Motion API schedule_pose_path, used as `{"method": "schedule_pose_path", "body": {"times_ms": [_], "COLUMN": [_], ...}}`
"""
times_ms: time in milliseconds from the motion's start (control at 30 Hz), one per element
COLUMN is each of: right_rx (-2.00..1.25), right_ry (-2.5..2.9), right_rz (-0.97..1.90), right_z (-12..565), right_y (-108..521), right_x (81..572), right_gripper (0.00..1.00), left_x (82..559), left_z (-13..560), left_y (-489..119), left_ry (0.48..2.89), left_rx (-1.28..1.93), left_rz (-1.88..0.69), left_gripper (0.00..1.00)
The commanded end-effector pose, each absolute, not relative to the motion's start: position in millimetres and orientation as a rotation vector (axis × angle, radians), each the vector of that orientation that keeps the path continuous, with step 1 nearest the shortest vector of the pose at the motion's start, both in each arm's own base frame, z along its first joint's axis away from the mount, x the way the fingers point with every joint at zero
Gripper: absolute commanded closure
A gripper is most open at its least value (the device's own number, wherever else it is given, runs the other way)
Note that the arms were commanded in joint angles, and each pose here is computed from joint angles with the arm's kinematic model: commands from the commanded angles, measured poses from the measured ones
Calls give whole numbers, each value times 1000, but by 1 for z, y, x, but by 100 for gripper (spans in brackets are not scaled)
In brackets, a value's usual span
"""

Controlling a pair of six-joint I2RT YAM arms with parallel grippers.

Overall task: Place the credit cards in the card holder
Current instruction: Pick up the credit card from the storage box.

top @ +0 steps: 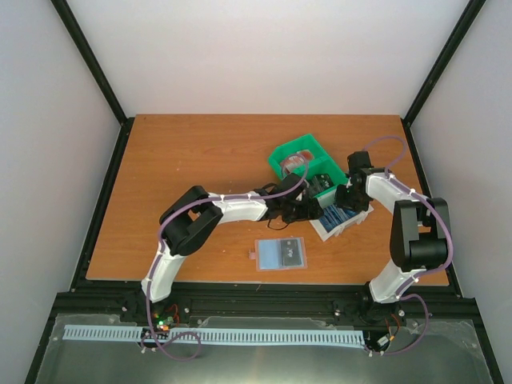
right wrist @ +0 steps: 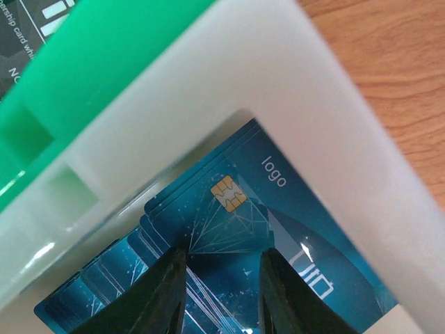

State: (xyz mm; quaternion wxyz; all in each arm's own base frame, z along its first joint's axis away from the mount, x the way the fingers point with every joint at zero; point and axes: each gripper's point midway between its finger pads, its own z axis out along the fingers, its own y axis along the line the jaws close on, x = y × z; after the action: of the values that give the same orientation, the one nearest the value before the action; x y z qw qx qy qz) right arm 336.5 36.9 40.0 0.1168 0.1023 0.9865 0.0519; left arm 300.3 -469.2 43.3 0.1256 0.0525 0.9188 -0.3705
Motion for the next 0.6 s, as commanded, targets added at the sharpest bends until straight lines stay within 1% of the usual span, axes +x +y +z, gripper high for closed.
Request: {"method": "schedule_pose_path", "body": {"times_ms": [0,200,367,567], "right_rx": [330,336,320,138], "right_ry": [2861,2854,2857,2876], "right_rz": [96,79,82,121], "right_z": [49,52,51,47], "right_y": [29,27,28,49], "right_x": [341,340,339,341], "right_gripper": [70,73,74,64], "left_x": [288,285,283,282], "left_z": [3,-8,-10,-10], "left_y": [-441,-429,-428,-428], "left_ry": [2810,2831,2833,2832], "left_rx": [59,43,50,64], "left_rz": [-858,-794,-789,-793], "left_gripper": [22,29,32,32]}}
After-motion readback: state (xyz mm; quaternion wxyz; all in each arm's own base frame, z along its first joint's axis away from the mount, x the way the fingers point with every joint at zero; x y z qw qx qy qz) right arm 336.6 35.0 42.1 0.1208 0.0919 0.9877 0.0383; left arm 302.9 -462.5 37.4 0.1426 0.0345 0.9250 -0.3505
